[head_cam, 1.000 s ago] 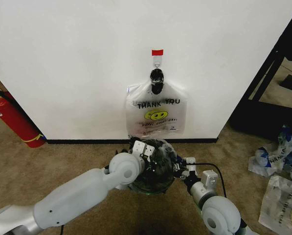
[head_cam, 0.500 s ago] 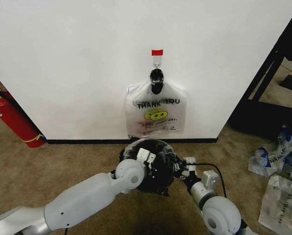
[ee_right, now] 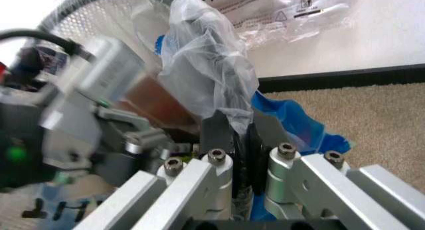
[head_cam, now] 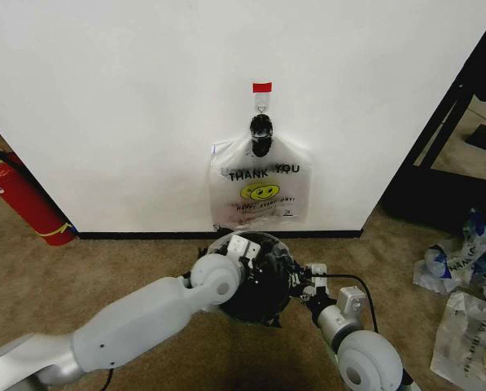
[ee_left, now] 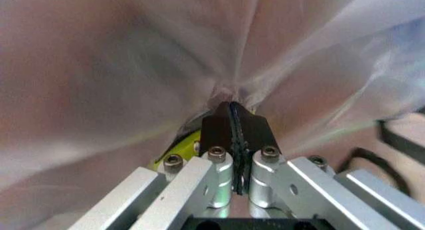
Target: Pick up the garbage bag from the wall and place it over the trash bin.
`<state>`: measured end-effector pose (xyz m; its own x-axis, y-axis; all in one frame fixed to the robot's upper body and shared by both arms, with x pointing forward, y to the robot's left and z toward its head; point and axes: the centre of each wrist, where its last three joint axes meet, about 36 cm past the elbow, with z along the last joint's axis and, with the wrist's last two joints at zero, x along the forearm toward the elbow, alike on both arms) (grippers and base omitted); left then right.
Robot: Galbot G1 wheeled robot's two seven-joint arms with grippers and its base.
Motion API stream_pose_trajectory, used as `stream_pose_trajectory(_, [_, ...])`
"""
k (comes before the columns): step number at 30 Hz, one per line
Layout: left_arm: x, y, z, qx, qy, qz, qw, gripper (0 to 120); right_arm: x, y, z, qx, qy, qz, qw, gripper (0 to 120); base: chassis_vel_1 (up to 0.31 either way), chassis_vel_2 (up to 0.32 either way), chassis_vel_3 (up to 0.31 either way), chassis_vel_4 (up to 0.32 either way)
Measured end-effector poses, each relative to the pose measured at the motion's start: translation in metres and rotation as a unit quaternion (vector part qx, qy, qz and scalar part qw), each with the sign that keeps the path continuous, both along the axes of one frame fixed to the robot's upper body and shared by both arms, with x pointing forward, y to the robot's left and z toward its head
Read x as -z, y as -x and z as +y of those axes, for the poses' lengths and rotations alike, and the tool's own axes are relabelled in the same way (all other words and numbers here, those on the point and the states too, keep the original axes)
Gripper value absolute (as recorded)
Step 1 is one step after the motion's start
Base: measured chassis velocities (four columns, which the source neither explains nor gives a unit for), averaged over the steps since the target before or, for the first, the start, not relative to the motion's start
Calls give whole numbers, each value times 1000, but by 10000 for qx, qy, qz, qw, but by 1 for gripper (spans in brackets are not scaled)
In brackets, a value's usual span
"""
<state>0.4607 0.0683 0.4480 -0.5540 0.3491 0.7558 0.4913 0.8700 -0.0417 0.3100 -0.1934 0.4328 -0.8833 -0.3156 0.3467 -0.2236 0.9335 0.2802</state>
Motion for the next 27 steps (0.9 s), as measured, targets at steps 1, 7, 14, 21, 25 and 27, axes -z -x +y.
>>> stream_pose_trajectory(1, [0, 0, 0, 0, 0, 0, 10000, 0, 0, 0, 0, 0, 0, 0, 10000, 1, 0, 0, 0, 0])
stream_pose_trajectory(7, [11, -6, -2, -106, -61, -90, 9999, 0, 0, 0, 0, -14, -37, -14, 10000, 1, 0, 0, 0, 0])
stream_pose_trajectory(14, [-13, 10, 13, -6, 206, -366, 9991, 0, 9, -11, 1, 173, -211, 231, 9994, 1, 0, 0, 0, 0])
stream_pose_trajectory(21, [-57, 44, 50, 393, 979, -787, 9913, 0, 15, -31, 4, 409, -503, 572, 9963, 1, 0, 0, 0, 0])
stream_pose_trajectory(25, [-83, 66, 80, 164, 1648, -1047, 9806, 0, 13, -39, 15, 480, -955, 921, 9900, 1, 0, 0, 0, 0])
stream_pose_trajectory(27, [-96, 75, 108, -140, 1935, -1384, 9712, 0, 11, -43, 26, 455, -1280, 1181, 9837, 1, 0, 0, 0, 0])
